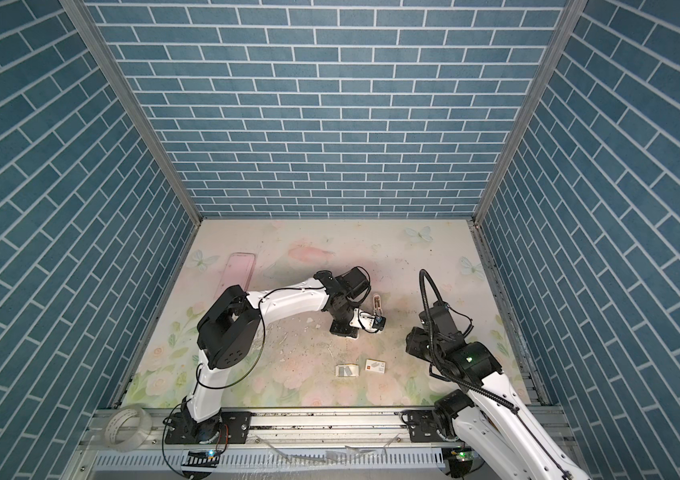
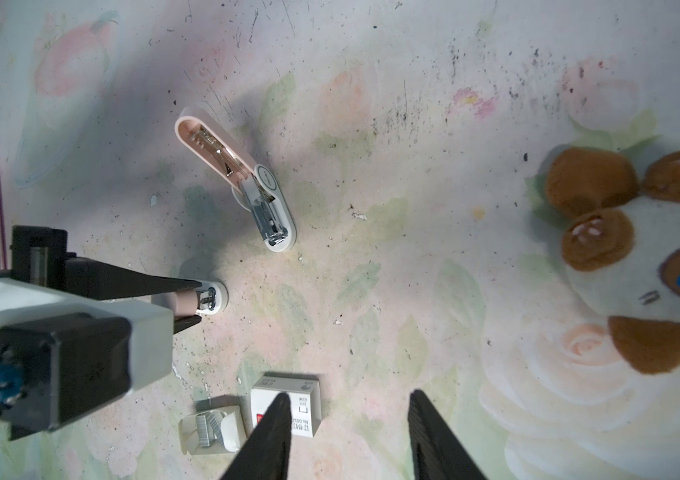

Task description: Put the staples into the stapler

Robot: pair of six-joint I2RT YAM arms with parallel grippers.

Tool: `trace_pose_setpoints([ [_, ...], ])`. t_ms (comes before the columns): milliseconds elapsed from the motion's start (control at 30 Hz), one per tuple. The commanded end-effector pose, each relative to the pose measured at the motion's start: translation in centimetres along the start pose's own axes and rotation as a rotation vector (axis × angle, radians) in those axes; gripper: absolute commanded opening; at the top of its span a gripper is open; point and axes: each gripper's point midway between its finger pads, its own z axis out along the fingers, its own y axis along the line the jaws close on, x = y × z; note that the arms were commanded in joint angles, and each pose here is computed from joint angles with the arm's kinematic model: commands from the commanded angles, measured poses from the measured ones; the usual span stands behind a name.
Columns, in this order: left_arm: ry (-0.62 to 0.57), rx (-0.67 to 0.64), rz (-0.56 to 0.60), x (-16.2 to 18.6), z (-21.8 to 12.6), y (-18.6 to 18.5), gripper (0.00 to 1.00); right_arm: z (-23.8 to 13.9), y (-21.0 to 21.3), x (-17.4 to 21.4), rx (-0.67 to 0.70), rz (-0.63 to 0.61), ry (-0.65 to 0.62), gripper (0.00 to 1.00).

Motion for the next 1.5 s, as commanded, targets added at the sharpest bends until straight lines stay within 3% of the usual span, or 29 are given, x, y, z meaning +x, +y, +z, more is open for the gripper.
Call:
trace_pose_setpoints([
  [0,0.002,0.003,-0.005,0.0,-1.7,-1.1,0.05,0.1,0.9,-0.1,-0.038,-0.009,0.016,0.47],
  [200,-0.038,-0.017,-0.028,-0.6,-5.1,-2.2,0.0,-0.1,4.9,0.1,-0.205,-0.075,0.093,0.45],
  [400,-0.106,-0.057,-0.07,-1.5,-9.4,-3.2,0.0,-0.6,9.4,0.4,-0.393,-0.115,0.199,0.39],
  [667,-0.156,-0.103,-0.144,-1.1,-13.8,-4.7,0.0,-2.2,14.5,0.5,-0.627,-0.143,0.278,0.37],
  [1133,-0.208,-0.121,-0.211,-0.1,-16.1,-6.1,0.0,-0.4,19.9,1.8,-0.721,-0.207,0.381,0.37],
  [1467,-0.229,-0.128,-0.21,-0.3,-16.2,-6.0,0.0,0.5,20.6,2.7,-0.708,-0.218,0.419,0.32],
])
